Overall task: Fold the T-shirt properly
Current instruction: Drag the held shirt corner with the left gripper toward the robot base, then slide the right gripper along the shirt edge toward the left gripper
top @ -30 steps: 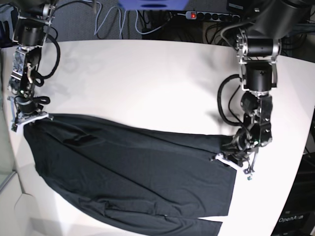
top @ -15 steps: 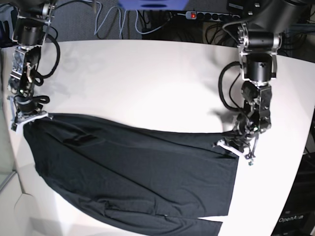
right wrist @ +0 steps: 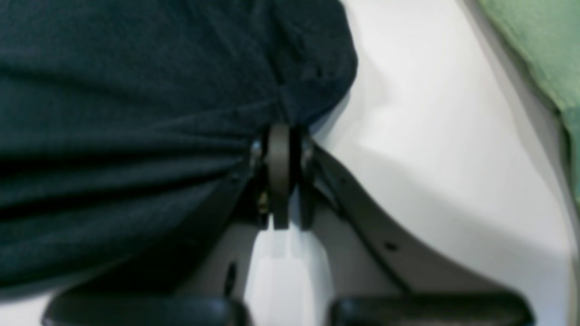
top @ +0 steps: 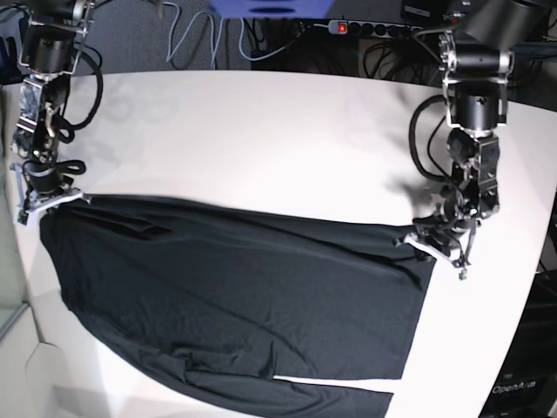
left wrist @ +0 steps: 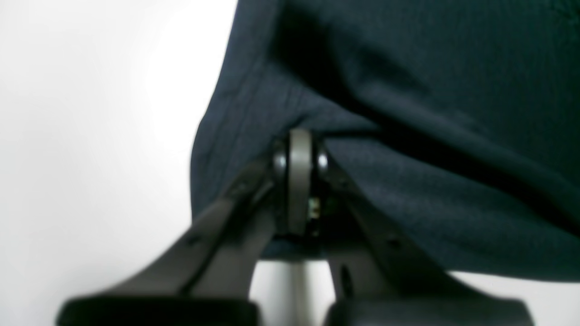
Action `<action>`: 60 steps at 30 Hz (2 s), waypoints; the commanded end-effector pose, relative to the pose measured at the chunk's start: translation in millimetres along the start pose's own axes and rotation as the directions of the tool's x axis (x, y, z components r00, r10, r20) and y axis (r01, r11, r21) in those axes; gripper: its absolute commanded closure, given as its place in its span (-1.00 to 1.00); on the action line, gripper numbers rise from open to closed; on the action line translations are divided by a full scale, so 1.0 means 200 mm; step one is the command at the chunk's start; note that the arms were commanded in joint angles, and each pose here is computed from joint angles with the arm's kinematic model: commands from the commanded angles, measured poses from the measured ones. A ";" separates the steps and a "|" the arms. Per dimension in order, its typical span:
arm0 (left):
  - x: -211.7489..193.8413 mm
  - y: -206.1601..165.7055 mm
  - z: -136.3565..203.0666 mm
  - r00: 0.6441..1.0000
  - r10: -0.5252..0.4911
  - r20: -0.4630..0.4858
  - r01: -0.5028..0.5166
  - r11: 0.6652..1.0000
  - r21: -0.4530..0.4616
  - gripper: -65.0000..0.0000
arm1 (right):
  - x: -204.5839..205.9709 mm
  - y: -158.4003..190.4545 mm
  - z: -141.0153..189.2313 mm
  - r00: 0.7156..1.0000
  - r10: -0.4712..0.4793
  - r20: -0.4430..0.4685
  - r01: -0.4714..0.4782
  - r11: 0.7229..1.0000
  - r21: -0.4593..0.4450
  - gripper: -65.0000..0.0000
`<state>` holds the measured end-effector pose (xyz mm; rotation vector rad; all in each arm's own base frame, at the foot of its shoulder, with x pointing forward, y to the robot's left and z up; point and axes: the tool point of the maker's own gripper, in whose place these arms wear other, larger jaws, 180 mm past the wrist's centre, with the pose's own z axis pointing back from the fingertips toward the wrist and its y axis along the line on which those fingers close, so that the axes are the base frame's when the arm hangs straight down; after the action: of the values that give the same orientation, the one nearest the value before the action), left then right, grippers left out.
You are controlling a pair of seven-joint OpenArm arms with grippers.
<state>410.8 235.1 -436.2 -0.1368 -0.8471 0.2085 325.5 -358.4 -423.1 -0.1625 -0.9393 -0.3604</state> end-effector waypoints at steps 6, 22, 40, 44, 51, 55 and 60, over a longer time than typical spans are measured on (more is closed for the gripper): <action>-0.11 0.17 0.05 0.994 -0.035 -0.100 0.045 0.994 0.095 0.98 | 0.05 -0.07 0.10 0.997 0.062 0.046 -0.062 0.998 -0.010 1.00; -0.26 0.30 0.22 0.986 -0.116 -0.119 0.130 0.984 0.119 0.98 | -0.01 -0.12 0.24 0.996 0.072 0.060 -0.070 0.997 -0.029 1.00; -0.27 0.29 0.22 0.986 -0.115 -0.123 0.129 0.985 0.114 0.98 | 0.16 0.10 0.38 0.978 0.108 0.177 -0.122 0.990 0.068 1.00; -0.27 0.29 0.22 0.986 -0.115 -0.123 0.129 0.985 0.114 0.98 | 0.11 0.21 0.41 0.975 0.143 0.171 -0.168 0.976 0.138 0.91; -0.27 0.29 0.22 0.985 -0.122 -0.122 0.136 0.984 0.116 0.98 | 0.00 0.33 0.43 0.975 0.180 0.131 -0.204 0.957 0.205 0.45; -0.27 0.29 0.22 0.985 -0.123 -0.123 0.137 0.984 0.116 0.98 | -0.03 0.38 0.43 0.967 0.223 0.122 -0.246 0.939 0.240 0.37; -0.27 0.29 0.22 0.985 -0.123 -0.121 0.137 0.984 0.116 0.98 | -0.06 0.45 0.44 0.951 0.286 0.118 -0.308 0.906 0.290 0.37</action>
<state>357.8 272.1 -438.2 -0.0232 -0.8539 0.1385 278.1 -242.7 -393.8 -0.0258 -0.9647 0.0575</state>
